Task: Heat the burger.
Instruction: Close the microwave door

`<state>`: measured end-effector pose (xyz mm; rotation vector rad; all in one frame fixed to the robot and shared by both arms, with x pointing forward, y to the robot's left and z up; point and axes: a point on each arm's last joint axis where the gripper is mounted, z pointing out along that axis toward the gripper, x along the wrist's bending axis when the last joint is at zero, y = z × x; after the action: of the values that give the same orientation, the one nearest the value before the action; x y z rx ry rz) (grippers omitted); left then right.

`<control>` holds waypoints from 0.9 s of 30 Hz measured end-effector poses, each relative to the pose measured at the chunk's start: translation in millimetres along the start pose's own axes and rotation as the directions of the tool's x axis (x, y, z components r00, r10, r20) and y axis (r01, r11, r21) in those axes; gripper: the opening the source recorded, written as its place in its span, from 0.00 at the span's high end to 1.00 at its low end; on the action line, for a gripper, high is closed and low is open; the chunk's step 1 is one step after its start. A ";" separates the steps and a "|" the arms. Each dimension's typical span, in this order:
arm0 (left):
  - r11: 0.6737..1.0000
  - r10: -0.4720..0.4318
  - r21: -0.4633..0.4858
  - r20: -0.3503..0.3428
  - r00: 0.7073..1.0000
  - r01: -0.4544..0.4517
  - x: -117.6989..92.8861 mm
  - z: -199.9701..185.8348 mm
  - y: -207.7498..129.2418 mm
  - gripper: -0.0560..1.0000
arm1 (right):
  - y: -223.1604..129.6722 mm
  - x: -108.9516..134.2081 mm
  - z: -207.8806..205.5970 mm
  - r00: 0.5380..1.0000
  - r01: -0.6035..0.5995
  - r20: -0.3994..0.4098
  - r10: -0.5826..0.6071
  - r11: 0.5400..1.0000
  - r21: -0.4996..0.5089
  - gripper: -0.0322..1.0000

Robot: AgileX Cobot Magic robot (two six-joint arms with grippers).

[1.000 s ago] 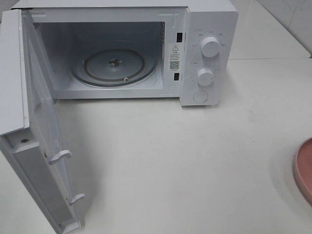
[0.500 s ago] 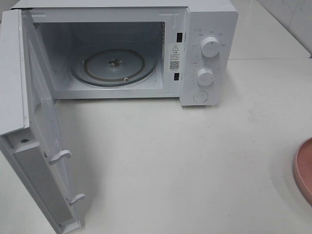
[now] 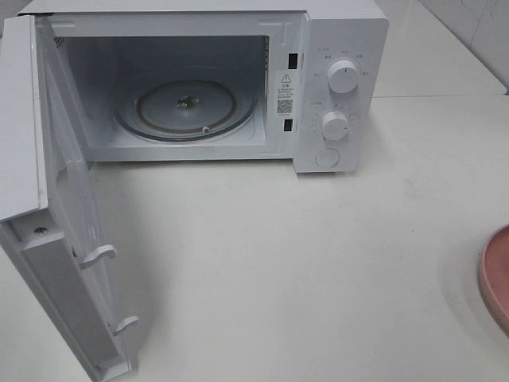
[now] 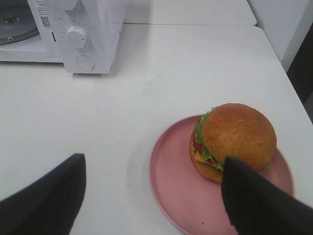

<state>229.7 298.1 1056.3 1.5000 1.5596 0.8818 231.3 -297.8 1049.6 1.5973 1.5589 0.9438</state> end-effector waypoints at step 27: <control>1.000 0.000 0.000 0.000 1.000 0.000 0.0 0.0 0.0 0.01 | 0.0 0.0 0.0 1.000 0.000 0.000 0.000 1.000 0.000 0.23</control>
<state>229.7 298.1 1056.3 1.5000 1.5596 0.8818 231.3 -297.8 1049.6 1.5973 1.5589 0.9438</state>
